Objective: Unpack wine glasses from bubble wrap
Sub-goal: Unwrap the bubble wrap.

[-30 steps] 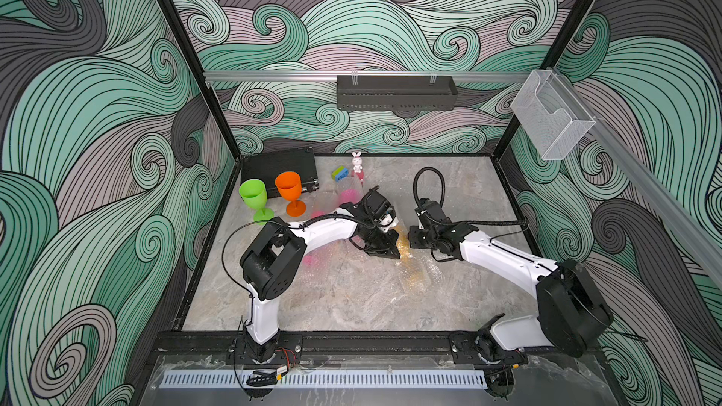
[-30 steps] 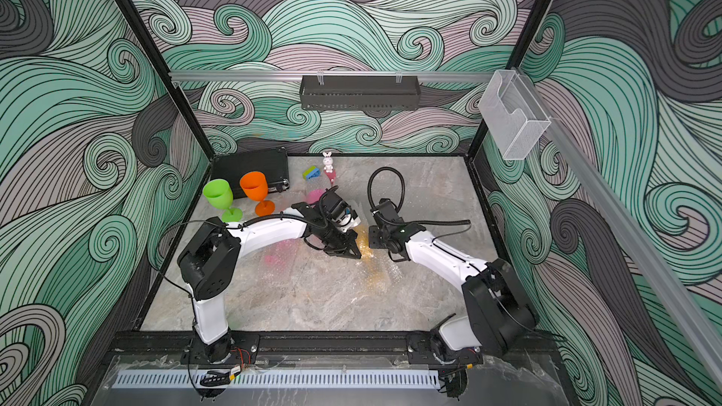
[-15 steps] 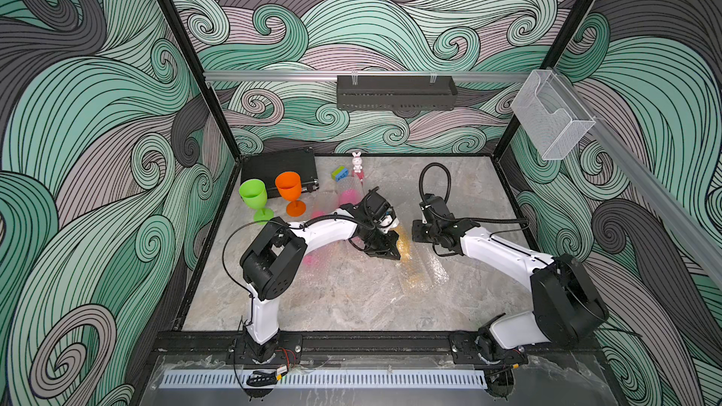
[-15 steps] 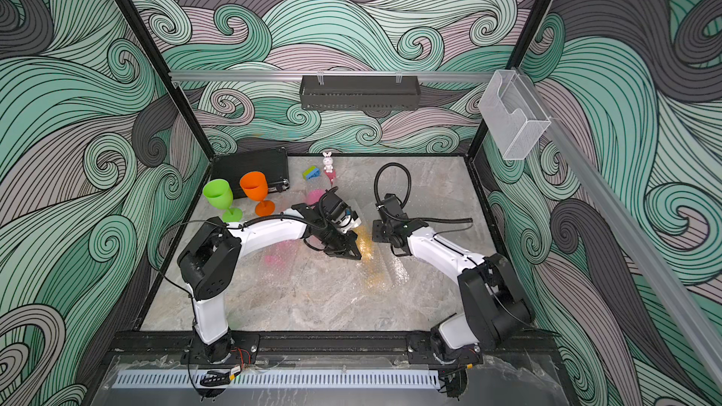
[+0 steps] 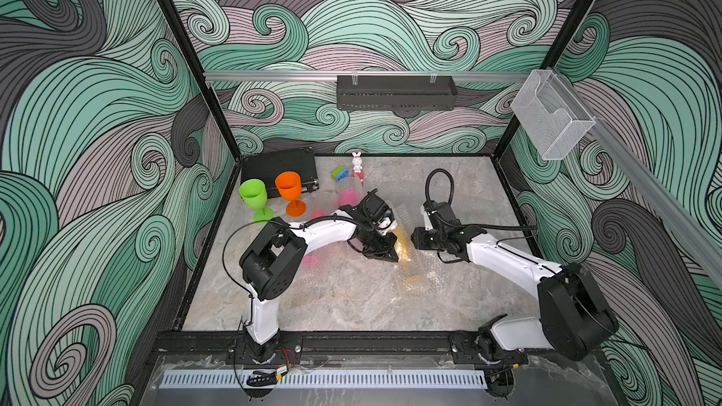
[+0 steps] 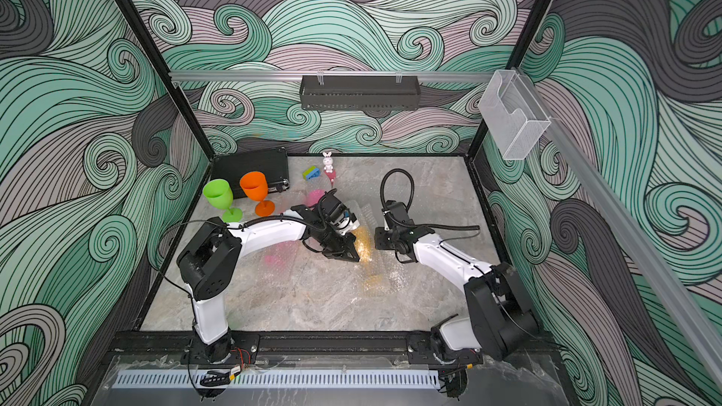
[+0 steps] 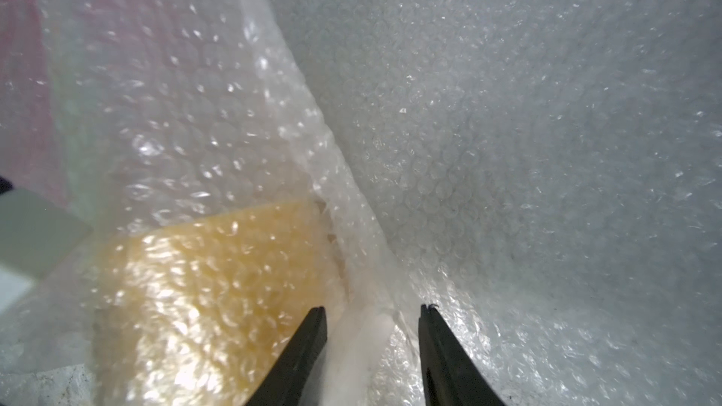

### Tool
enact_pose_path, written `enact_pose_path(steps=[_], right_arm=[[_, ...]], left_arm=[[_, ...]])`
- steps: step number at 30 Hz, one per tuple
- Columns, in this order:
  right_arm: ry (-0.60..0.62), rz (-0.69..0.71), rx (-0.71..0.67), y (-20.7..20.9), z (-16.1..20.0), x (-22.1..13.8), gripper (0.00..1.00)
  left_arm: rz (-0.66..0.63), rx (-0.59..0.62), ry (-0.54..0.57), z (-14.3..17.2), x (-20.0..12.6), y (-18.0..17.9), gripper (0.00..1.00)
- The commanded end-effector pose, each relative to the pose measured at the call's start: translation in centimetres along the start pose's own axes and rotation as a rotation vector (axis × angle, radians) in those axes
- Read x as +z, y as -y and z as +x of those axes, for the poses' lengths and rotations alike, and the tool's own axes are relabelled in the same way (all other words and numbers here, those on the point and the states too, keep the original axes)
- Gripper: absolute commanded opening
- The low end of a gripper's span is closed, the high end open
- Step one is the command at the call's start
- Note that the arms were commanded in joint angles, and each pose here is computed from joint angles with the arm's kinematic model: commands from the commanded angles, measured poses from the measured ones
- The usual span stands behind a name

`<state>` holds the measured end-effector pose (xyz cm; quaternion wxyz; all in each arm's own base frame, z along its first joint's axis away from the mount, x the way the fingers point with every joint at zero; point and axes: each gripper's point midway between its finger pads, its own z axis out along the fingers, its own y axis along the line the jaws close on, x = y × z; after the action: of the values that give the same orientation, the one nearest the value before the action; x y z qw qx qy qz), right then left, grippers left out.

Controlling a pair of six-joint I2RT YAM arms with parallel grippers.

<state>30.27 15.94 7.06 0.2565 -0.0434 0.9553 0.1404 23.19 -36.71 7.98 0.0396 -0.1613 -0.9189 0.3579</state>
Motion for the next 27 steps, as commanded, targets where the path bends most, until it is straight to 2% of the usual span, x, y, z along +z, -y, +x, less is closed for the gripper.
enact_pose_path(steps=[1,6,12,21,27], right_arm=[[-0.043,-0.032,-0.053,0.3,1.6,-0.1,0.44],[-0.087,-0.031,-0.069,1.0,2.8,0.2,0.50],[-0.135,0.032,-0.004,2.8,3.6,-0.4,0.60],[-0.233,0.089,0.071,4.3,7.0,-2.4,0.67],[-0.288,0.066,0.115,4.4,9.7,-1.7,0.67]], left_arm=[[0.007,0.025,0.028,-0.1,-1.4,0.2,0.00],[0.007,0.017,0.030,0.1,-1.6,-0.3,0.00],[0.000,0.006,0.021,0.7,-1.7,-1.1,0.03],[0.014,-0.004,0.023,1.2,-2.8,-1.0,0.19],[0.022,-0.003,0.043,0.8,-3.8,-0.2,0.30]])
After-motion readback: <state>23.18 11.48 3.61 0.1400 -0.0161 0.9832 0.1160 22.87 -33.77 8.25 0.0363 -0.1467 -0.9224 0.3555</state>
